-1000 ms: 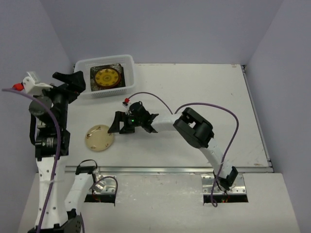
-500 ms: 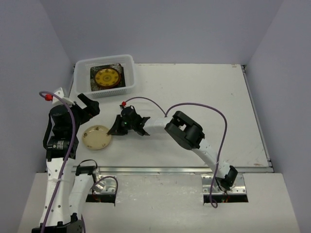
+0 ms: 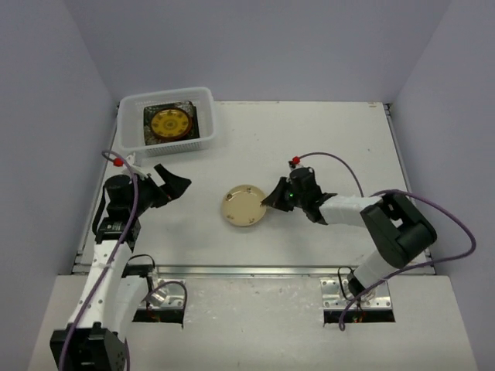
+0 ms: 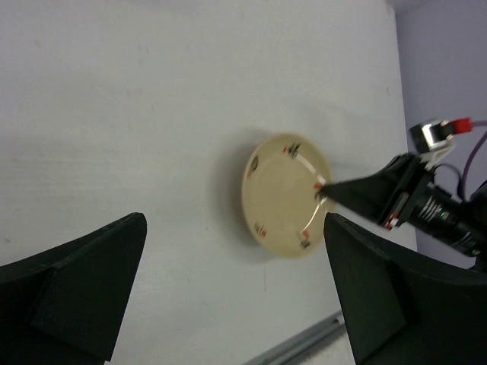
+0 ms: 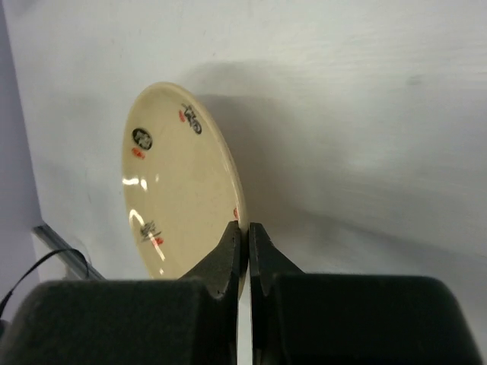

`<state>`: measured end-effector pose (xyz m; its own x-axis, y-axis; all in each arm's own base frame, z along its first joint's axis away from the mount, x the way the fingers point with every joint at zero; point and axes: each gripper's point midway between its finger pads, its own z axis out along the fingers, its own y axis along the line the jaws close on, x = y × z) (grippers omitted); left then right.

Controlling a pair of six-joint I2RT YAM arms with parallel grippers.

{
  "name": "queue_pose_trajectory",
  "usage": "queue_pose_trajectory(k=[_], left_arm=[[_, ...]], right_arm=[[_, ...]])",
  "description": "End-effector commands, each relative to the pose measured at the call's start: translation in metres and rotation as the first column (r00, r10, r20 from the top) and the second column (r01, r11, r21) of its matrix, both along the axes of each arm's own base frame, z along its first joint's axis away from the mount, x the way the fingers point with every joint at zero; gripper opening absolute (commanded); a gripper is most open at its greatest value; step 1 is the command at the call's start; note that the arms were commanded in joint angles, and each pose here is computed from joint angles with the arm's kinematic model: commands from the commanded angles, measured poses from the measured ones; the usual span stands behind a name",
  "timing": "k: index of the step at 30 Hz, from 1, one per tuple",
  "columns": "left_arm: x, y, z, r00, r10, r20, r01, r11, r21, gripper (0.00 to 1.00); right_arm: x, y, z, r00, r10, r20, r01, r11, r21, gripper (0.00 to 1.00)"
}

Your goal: Place the plates into the plastic bin on the countertop

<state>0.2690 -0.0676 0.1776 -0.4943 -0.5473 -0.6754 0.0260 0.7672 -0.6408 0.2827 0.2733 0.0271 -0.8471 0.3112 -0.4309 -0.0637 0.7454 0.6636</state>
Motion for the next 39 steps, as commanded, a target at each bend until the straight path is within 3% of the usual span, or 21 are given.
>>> queue_pose_trajectory(k=[1,3,6,12,17,18,21,22,24,25,26,28,29,32,36,39], left_arm=[[0.004,-0.074,-0.013,0.966,-0.254,0.056,0.260,0.946,-0.195,1.00],[0.000,-0.105,-0.028,0.934,-0.357,0.018,0.352,0.907,-0.231,1.00],[0.004,-0.130,-0.025,0.898,-0.436,0.061,0.435,0.859,-0.272,1.00],[0.010,-0.152,-0.039,0.884,-0.468,0.016,0.453,0.846,-0.283,0.97],[0.012,-0.165,-0.046,0.869,-0.495,-0.001,0.472,0.829,-0.300,0.88],[0.012,-0.169,-0.046,0.863,-0.505,0.000,0.481,0.823,-0.302,0.77],[0.013,-0.176,-0.044,0.855,-0.519,0.000,0.493,0.813,-0.310,0.19],[0.014,-0.176,-0.043,0.857,-0.515,0.003,0.491,0.815,-0.309,0.05],[0.022,-0.174,-0.040,0.872,-0.489,-0.012,0.465,0.837,-0.290,0.00],[0.026,-0.171,-0.038,0.884,-0.468,-0.015,0.447,0.852,-0.273,0.00],[0.038,-0.163,-0.034,0.913,-0.408,-0.028,0.390,0.889,-0.241,0.00],[0.057,-0.138,-0.029,0.962,-0.265,-0.059,0.250,0.949,-0.191,0.00],[0.074,-0.118,-0.017,0.984,-0.175,-0.044,0.164,0.969,-0.182,0.00],[0.109,-0.048,0.007,0.994,0.102,-0.031,-0.106,0.980,-0.171,0.00],[0.147,0.047,0.036,0.903,0.428,-0.026,-0.425,0.886,-0.184,0.00],[0.172,0.084,0.049,0.842,0.539,-0.024,-0.533,0.825,-0.187,0.00]], right_arm=[[0.012,-0.034,0.048,0.981,0.058,0.183,-0.072,0.995,0.074,0.00],[0.009,-0.040,0.059,0.975,0.098,0.198,-0.124,0.985,0.121,0.00],[0.006,-0.044,0.071,0.967,0.108,0.231,-0.146,0.978,0.151,0.00],[-0.001,-0.039,0.093,0.949,0.143,0.281,-0.206,0.956,0.209,0.00],[-0.009,-0.028,0.109,0.938,0.175,0.299,-0.265,0.918,0.294,0.00],[-0.009,-0.027,0.110,0.937,0.179,0.300,-0.271,0.913,0.303,0.00],[-0.009,-0.026,0.112,0.936,0.180,0.303,-0.277,0.907,0.316,0.00],[-0.008,-0.026,0.111,0.936,0.177,0.303,-0.273,0.909,0.314,0.00],[-0.006,-0.028,0.108,0.942,0.161,0.294,-0.253,0.917,0.307,0.01],[-0.006,-0.030,0.106,0.946,0.155,0.285,-0.243,0.921,0.304,0.16],[-0.005,-0.034,0.102,0.952,0.139,0.273,-0.221,0.930,0.295,0.55],[0.002,-0.049,0.091,0.971,0.063,0.232,-0.125,0.956,0.266,0.94],[0.001,-0.059,0.079,0.983,0.031,0.181,-0.074,0.969,0.237,0.99],[0.000,-0.086,0.067,0.986,-0.057,0.157,0.037,0.991,0.129,0.99],[-0.012,-0.101,0.066,0.982,-0.079,0.171,0.069,0.995,0.065,0.99],[-0.021,-0.101,0.064,0.983,-0.071,0.168,0.059,0.995,0.076,0.99]])
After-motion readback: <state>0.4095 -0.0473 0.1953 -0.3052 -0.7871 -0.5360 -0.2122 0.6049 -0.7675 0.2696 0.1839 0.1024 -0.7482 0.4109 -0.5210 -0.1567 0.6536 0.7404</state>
